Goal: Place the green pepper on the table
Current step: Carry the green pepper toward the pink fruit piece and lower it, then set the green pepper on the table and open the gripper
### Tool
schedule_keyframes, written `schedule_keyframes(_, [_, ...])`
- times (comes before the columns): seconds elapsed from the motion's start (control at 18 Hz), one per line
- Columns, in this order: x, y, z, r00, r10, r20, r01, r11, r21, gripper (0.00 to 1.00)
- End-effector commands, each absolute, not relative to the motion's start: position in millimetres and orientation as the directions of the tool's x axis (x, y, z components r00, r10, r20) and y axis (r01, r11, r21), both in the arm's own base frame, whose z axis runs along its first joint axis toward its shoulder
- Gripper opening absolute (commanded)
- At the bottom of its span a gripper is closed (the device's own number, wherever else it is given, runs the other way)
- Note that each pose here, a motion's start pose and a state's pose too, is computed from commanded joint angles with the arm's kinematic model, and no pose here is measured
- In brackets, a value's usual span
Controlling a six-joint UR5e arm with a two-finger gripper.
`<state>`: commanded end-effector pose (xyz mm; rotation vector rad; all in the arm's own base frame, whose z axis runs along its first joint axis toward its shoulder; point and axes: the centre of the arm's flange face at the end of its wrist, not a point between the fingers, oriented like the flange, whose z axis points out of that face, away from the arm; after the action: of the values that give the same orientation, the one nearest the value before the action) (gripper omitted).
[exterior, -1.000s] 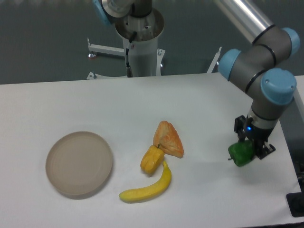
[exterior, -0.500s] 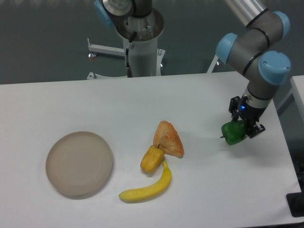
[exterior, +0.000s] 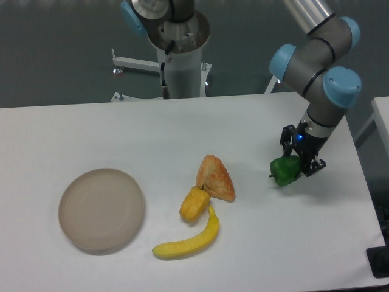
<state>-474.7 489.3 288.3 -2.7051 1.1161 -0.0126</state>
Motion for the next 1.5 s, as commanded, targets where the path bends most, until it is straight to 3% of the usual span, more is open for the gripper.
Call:
schedule_keyframes(0.28, [-467.6,487.8,280.0,0.765,-0.643,-0.035,-0.635,-0.745,-0.204,0.5])
schedule_keyframes(0.89, [-459.4,487.6,268.4,0.816,-0.578,0.01,-0.563,-0.799,-0.21,0.51])
schedule_keyframes(1.5, [-457.6,488.8,264.0,0.819,-0.574,0.019,-0.558,-0.803,-0.211,0.53])
